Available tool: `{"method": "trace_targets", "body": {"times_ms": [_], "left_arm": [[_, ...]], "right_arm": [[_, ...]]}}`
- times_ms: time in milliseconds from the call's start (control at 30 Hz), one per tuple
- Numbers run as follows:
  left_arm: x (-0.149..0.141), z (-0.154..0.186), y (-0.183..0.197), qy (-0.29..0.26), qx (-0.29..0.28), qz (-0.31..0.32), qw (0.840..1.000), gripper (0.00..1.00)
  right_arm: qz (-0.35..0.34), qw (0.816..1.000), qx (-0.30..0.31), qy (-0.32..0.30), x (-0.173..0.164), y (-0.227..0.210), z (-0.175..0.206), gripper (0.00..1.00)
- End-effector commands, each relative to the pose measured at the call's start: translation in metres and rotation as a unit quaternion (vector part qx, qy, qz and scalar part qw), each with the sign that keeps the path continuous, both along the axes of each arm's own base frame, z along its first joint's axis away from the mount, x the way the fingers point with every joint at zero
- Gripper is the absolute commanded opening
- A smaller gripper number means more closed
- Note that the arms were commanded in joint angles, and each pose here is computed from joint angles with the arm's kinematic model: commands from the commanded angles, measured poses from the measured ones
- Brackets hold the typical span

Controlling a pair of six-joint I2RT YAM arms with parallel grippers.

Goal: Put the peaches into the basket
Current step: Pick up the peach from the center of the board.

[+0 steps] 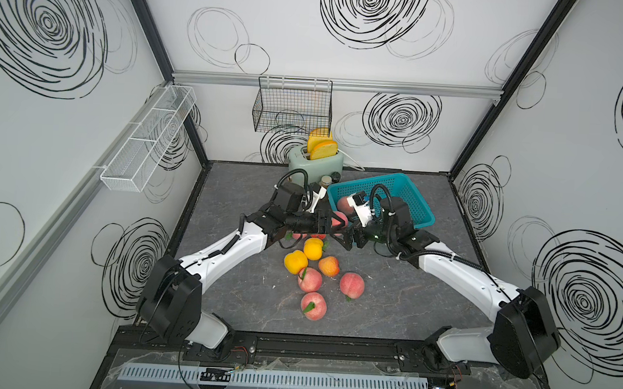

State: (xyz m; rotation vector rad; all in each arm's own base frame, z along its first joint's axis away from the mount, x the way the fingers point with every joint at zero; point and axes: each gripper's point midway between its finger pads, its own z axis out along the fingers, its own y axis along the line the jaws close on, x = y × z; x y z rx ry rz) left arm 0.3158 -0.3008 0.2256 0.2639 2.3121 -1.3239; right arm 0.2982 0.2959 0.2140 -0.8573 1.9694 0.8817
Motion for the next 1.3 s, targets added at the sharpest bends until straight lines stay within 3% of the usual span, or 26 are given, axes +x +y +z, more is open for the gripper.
{"method": "trace_targets", "body": {"times_ms": [0, 233, 500, 767, 1033, 1233, 1267], "left_arm": [[0.000, 0.012, -0.009, -0.013, -0.023, -0.013, 1.000, 0.74], [-0.001, 0.010, -0.011, -0.009, -0.029, -0.017, 0.999, 0.74], [-0.001, 0.007, -0.013, -0.005, -0.030, -0.019, 0.999, 0.74], [-0.001, 0.006, -0.014, 0.000, -0.033, -0.019, 0.999, 0.74], [-0.001, 0.016, -0.010, -0.008, -0.038, -0.016, 0.999, 0.81], [0.005, 0.020, 0.000, -0.010, -0.041, -0.008, 0.999, 1.00], [0.007, 0.020, 0.003, -0.010, -0.043, -0.006, 0.999, 0.98]], "right_arm": [[0.016, 0.999, 0.019, -0.025, 0.004, 0.010, 0.018, 0.99], [0.021, 0.999, 0.024, -0.024, 0.004, 0.013, 0.017, 0.90], [0.026, 0.999, 0.029, -0.029, 0.001, 0.014, 0.019, 0.72], [0.026, 0.999, 0.032, -0.034, 0.000, 0.013, 0.021, 0.66], [0.020, 0.999, 0.025, -0.029, 0.001, 0.010, 0.018, 0.66], [0.017, 0.999, 0.026, -0.026, 0.006, 0.005, 0.018, 0.65], [0.016, 0.999, 0.025, -0.023, 0.007, 0.004, 0.017, 0.65]]}}
